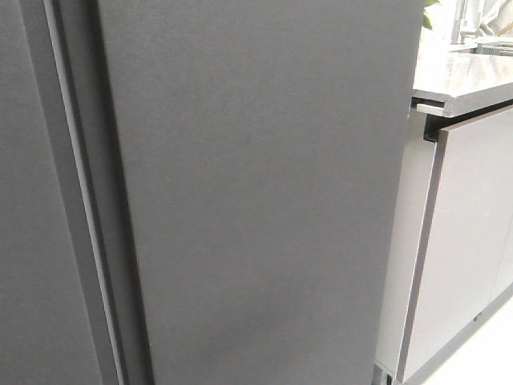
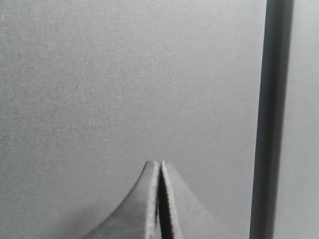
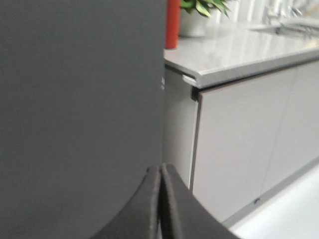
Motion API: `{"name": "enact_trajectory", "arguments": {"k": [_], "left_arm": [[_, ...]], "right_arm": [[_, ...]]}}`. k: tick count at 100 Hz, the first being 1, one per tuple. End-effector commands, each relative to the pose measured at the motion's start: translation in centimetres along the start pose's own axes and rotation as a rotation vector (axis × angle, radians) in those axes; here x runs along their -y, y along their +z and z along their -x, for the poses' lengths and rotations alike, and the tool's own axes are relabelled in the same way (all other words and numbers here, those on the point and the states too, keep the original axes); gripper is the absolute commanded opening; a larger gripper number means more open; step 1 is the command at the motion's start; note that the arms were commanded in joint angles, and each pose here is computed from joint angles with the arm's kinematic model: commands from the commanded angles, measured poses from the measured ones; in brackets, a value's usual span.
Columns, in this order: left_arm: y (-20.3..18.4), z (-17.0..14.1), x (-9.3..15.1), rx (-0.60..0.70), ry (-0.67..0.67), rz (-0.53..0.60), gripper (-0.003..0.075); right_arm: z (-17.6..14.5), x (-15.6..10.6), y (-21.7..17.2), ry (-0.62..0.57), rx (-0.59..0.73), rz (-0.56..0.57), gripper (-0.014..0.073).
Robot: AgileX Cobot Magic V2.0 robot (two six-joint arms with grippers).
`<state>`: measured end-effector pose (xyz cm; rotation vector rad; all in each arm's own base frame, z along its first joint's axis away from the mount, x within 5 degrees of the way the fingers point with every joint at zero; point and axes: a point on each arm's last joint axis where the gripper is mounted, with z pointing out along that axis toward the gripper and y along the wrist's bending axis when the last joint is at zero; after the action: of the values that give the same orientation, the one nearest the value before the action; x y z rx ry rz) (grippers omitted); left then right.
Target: Close fridge door
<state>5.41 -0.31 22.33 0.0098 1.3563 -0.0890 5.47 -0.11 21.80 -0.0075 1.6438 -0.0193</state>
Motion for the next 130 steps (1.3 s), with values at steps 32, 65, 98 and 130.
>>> {"name": "enact_trajectory", "arguments": {"k": [32, 65, 98, 130], "left_arm": [[-0.1, -0.5, 0.0, 0.048, -0.010, -0.006, -0.0020], [-0.1, -0.5, 0.0, 0.048, -0.010, -0.006, -0.0020], [-0.1, -0.5, 0.0, 0.048, -0.010, -0.006, -0.0020], [-0.1, -0.5, 0.0, 0.048, -0.010, -0.006, -0.0020]], "right_arm": [[-1.9, 0.1, 0.2, 0.016, 0.106, -0.031, -0.0045], [-2.4, 0.1, 0.3, 0.026, 0.052, -0.032, -0.0045], [-2.5, 0.1, 0.3, 0.026, 0.048, -0.033, -0.0044], [-2.5, 0.1, 0.3, 0.026, 0.048, -0.033, -0.0045]]}}
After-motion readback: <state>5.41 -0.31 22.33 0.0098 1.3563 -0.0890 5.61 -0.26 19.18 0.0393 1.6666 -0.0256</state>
